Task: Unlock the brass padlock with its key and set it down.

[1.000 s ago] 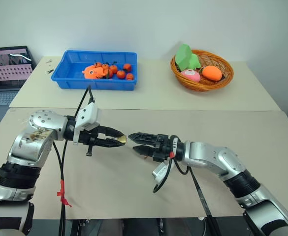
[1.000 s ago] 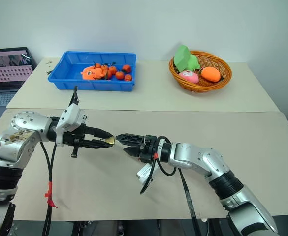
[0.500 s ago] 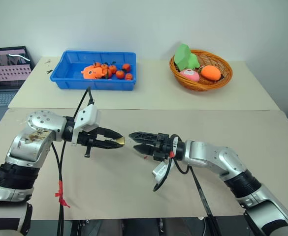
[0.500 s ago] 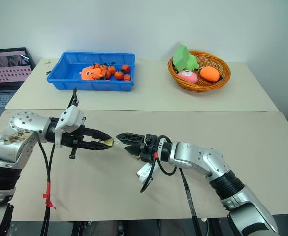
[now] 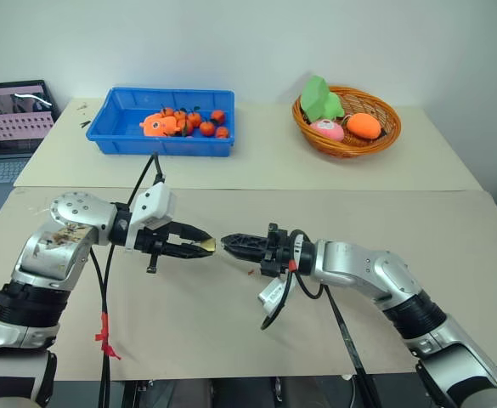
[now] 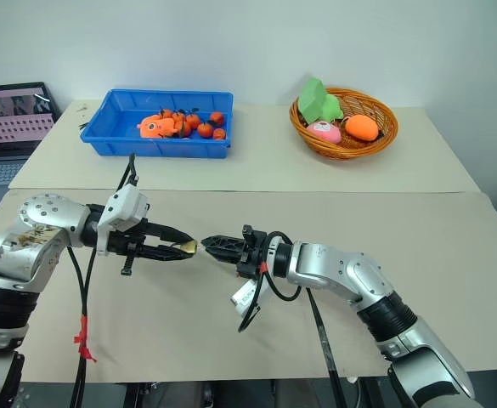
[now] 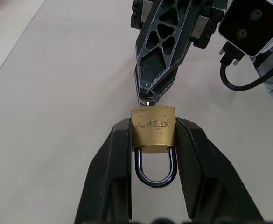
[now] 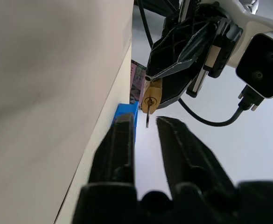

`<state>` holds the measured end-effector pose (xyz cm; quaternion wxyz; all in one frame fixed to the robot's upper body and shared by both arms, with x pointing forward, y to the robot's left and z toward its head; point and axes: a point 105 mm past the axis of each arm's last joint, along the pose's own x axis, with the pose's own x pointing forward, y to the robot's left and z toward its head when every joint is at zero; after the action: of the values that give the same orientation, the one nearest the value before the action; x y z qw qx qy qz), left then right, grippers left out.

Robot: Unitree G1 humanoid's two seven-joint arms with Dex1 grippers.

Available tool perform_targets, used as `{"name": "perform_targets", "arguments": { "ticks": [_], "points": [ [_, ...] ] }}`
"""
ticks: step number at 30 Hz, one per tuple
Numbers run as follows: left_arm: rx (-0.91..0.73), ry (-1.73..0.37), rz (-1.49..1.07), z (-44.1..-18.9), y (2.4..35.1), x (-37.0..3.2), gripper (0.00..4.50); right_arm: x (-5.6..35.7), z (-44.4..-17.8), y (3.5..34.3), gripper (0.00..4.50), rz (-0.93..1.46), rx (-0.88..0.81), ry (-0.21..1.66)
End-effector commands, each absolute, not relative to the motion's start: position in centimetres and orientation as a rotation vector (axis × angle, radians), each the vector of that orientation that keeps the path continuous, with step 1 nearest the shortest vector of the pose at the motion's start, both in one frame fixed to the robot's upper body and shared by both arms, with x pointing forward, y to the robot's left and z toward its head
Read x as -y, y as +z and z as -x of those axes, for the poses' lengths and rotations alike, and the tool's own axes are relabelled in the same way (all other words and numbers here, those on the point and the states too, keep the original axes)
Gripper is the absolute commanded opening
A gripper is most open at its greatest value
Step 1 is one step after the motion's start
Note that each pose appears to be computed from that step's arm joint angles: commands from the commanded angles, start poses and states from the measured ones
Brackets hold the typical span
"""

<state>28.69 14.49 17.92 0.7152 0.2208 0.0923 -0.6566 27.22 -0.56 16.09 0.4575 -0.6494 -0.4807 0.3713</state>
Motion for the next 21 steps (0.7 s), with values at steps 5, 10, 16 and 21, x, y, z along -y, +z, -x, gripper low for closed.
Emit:
{"name": "perform_targets", "arguments": {
  "ticks": [5, 10, 16, 21],
  "points": [
    [-0.158, -1.448, -0.525, -28.8, 18.8, -14.4, 0.81, -0.1, -26.7, 18.0, 0.08, 1.588, 1.249, 0.861],
    [-0.156, -1.442, -0.526, -29.0, 18.8, -14.4, 0.81, -0.2, -26.7, 18.0, 0.08, 1.591, 1.251, 0.865],
    [-0.148, -1.433, -0.527, -29.2, 18.9, -14.3, 0.81, -0.3, -26.0, 17.3, 0.08, 1.541, 1.23, 0.964],
    [-0.147, -1.43, -0.528, -29.2, 18.9, -14.3, 0.81, -0.1, -26.0, 16.9, 0.08, 1.491, 1.183, 1.033]
  ]
}}
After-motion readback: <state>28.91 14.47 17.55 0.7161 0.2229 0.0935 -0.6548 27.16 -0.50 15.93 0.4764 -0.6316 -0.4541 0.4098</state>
